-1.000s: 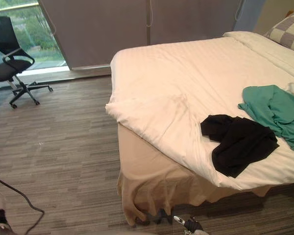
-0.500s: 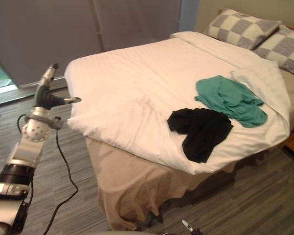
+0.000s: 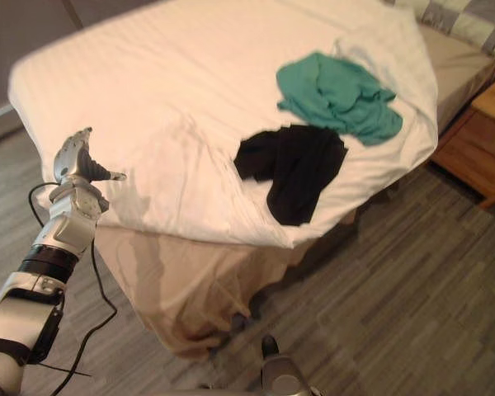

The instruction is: Tidy the bed and pick cloth on bed and put in laundry

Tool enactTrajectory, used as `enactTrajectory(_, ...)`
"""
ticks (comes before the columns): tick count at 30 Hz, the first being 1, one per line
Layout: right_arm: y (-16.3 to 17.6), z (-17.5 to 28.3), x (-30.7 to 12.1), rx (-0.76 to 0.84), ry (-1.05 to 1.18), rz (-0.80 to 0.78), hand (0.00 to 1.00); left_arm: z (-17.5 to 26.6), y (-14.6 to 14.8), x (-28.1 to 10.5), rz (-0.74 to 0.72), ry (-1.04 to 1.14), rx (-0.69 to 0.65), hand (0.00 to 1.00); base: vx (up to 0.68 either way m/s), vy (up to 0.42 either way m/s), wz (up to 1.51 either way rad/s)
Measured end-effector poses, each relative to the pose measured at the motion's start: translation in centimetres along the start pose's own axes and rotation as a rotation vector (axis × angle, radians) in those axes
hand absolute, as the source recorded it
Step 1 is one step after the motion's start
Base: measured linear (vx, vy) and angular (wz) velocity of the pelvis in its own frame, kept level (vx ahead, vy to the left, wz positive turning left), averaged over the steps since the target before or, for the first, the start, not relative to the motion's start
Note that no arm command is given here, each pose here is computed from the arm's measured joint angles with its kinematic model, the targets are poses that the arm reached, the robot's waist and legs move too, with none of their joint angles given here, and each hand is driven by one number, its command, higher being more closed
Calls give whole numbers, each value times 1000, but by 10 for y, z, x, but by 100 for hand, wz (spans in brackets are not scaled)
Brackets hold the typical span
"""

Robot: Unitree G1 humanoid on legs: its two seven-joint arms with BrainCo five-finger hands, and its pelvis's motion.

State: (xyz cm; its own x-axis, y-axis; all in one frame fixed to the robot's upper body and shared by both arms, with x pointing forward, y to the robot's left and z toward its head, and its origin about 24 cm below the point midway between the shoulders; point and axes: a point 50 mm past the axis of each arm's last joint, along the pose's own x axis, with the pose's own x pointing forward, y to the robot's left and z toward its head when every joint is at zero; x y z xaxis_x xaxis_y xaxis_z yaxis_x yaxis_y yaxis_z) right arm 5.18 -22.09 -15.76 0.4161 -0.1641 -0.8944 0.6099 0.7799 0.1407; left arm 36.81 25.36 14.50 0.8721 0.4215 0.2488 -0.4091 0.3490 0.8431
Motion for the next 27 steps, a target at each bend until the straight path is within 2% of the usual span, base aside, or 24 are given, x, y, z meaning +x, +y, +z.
enactTrajectory(3, 33, 33, 6, -33, -131, 142, 0, 23, 1, 1, 75, -27, -68, 0, -92, -36, -13)
enactTrajectory(7, 53, 56, 4, -65, -228, 238, 0, 43, 16, 7, 205, -41, -122, 0, -71, -37, -4)
enactTrajectory(8, 66, 64, 4, -82, -252, 282, 0, 47, 24, 10, 255, -31, -140, 100, -38, -35, 2)
enactTrajectory(13, 98, 85, 2, -97, -324, 389, 0, 72, 35, 12, 344, -8, -172, 100, -24, -25, 4)
enactTrajectory(18, 111, 104, -3, -51, -415, 425, 0, 78, 56, 14, 420, 44, -191, 100, -4, -1, 1)
enactTrajectory(23, 114, 112, -5, -10, -467, 441, 0, 71, 57, 17, 392, 99, -267, 100, -52, 18, -5)
enactTrajectory(27, 110, 110, -3, -5, -457, 425, 0, 68, 47, 18, 348, 116, -359, 100, -76, 51, 6)
